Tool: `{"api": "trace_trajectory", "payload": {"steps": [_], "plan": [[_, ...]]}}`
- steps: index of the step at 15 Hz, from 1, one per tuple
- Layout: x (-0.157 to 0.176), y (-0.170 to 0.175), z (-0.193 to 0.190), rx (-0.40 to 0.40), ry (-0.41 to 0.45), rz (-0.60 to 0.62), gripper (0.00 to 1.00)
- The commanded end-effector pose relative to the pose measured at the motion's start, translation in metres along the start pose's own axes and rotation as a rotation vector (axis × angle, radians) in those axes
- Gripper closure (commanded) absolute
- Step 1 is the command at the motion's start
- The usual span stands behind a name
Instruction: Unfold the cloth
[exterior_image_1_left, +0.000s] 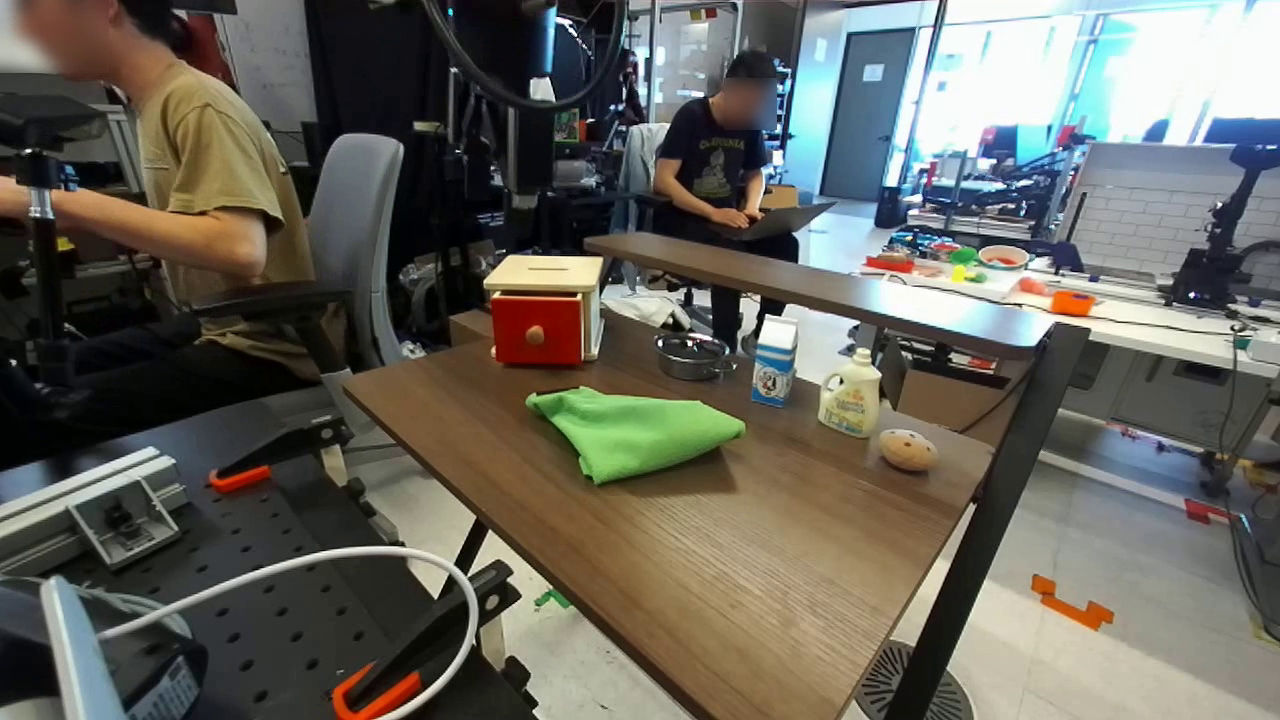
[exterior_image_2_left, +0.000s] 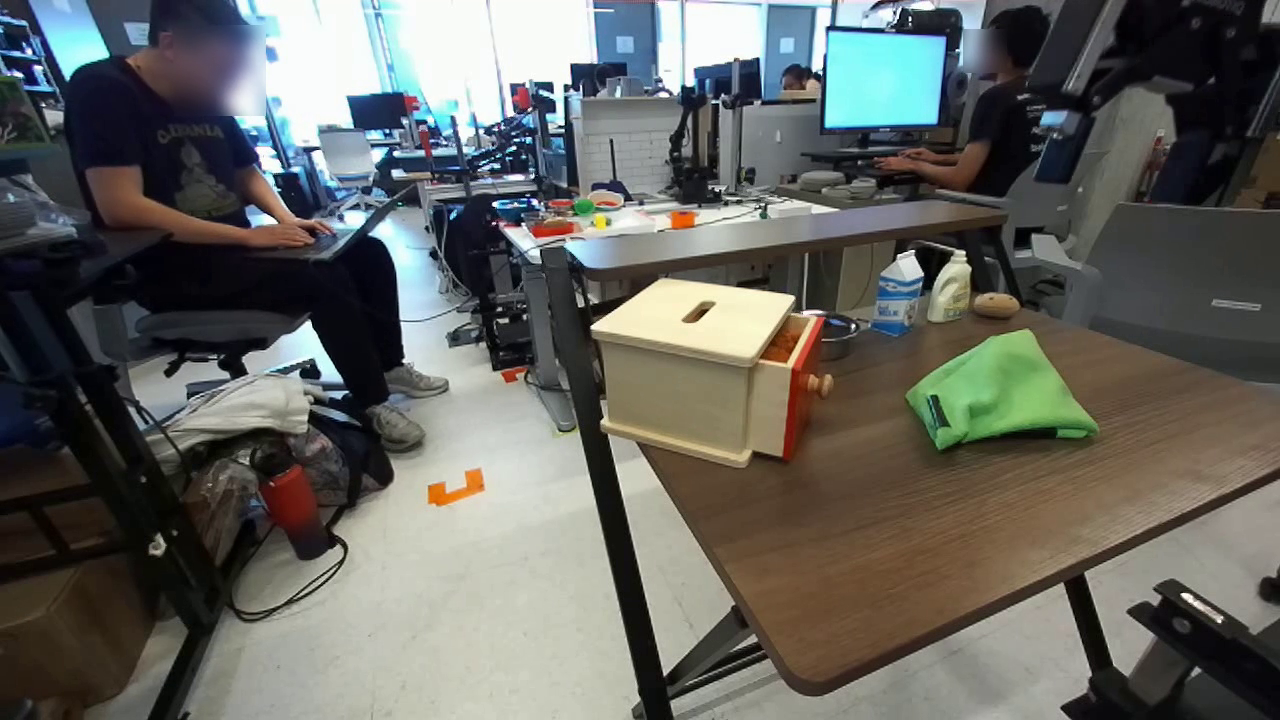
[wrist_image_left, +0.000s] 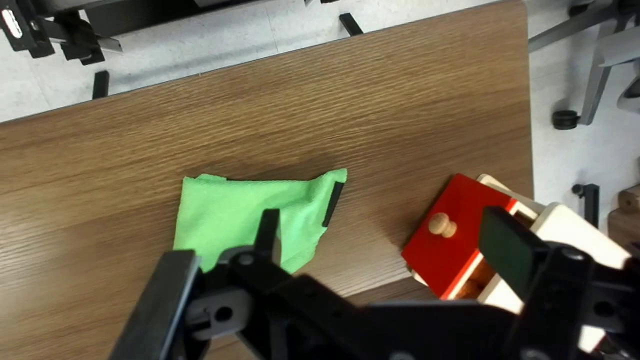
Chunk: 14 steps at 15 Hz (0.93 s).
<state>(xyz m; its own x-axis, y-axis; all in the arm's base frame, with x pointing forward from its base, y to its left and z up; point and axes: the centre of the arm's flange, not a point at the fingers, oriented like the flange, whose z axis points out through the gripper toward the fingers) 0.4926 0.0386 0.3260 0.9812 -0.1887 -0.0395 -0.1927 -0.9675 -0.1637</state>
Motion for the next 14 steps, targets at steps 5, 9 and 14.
{"api": "trace_trajectory", "payload": {"steps": [5, 9, 14], "plan": [[0.062, 0.002, 0.069, -0.155, -0.008, 0.227, 0.00], [0.086, 0.001, 0.105, -0.201, -0.035, 0.318, 0.00], [0.115, -0.012, 0.143, -0.229, -0.036, 0.369, 0.00]]}}
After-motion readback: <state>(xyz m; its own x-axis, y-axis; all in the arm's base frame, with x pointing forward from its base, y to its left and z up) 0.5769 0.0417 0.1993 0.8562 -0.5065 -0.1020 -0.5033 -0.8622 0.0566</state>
